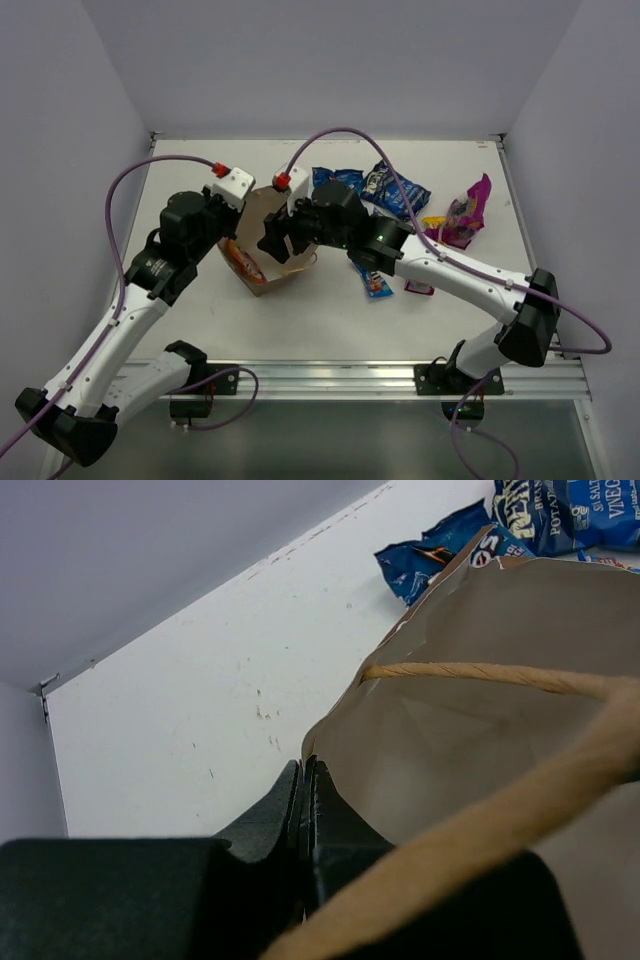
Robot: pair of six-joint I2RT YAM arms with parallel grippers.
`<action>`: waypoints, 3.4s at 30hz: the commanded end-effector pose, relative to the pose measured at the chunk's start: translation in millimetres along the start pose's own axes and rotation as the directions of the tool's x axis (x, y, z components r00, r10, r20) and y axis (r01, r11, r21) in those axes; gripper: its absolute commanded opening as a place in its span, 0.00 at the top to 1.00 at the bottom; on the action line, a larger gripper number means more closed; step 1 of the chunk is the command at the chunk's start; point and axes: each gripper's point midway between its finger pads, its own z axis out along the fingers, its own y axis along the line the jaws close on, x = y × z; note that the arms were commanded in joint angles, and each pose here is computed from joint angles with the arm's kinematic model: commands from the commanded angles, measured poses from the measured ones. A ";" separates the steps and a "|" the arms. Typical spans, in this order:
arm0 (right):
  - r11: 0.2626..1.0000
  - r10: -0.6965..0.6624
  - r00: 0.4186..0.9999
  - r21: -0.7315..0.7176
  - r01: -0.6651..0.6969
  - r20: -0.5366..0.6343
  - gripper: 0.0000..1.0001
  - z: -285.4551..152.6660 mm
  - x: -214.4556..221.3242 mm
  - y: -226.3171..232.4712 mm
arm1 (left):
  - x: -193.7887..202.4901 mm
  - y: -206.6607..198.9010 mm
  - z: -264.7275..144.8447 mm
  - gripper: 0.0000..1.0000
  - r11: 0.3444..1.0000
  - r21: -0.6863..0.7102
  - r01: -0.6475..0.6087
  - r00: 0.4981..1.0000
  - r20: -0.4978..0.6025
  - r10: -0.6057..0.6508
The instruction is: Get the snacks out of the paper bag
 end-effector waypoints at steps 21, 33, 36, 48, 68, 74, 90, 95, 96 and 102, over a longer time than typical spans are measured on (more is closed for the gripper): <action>0.985 0.096 0.985 -0.128 -0.114 -0.140 0.16 74.1 99.5 19.4 | -37.1 -23.1 -6.4 1.00 0.976 0.130 0.173 0.976 0.109 -0.187; 0.975 0.156 0.962 -0.118 -0.186 -0.225 0.08 105.7 120.2 20.4 | -37.3 -23.2 -2.6 1.00 0.955 0.116 0.273 0.953 0.104 -0.285; 0.976 0.176 0.952 -0.084 -0.202 -0.249 0.11 114.5 134.3 13.5 | -38.9 -21.8 -5.6 1.00 0.955 0.112 0.275 0.951 0.114 -0.287; 0.970 0.233 0.933 0.003 -0.242 -0.273 0.85 126.4 154.9 -9.6 | -44.6 -22.2 -14.8 1.00 0.952 0.126 0.278 0.946 0.134 -0.294; 0.981 0.155 0.988 -0.116 -0.156 -0.012 1.00 62.0 67.9 6.3 | -9.4 -20.7 -16.2 1.00 0.972 0.078 0.220 0.971 0.079 -0.226; 0.984 0.088 0.984 -0.167 -0.062 0.153 1.00 24.7 10.5 19.8 | 0.6 -18.6 -7.4 1.00 0.974 0.052 0.221 0.974 0.042 -0.223; 0.978 -0.200 0.825 0.054 0.202 0.528 1.00 -112.4 -158.9 22.1 | 7.1 6.0 0.1 1.00 0.961 -0.106 0.255 0.966 0.001 -0.257; 0.955 -0.280 0.802 0.240 0.176 0.527 1.00 -160.3 -191.7 -4.0 | 21.9 22.4 5.6 1.00 0.930 -0.234 0.282 0.950 -0.066 -0.304; 0.949 -0.286 0.803 0.271 0.162 0.522 1.00 -167.4 -192.8 -10.4 | 20.4 25.7 6.2 1.00 0.926 -0.249 0.285 0.948 -0.072 -0.311; 0.935 -0.176 0.905 0.353 0.031 0.386 1.00 -164.7 -129.1 -52.9 | 35.4 54.9 10.4 1.00 0.875 -0.322 0.361 0.904 -0.109 -0.413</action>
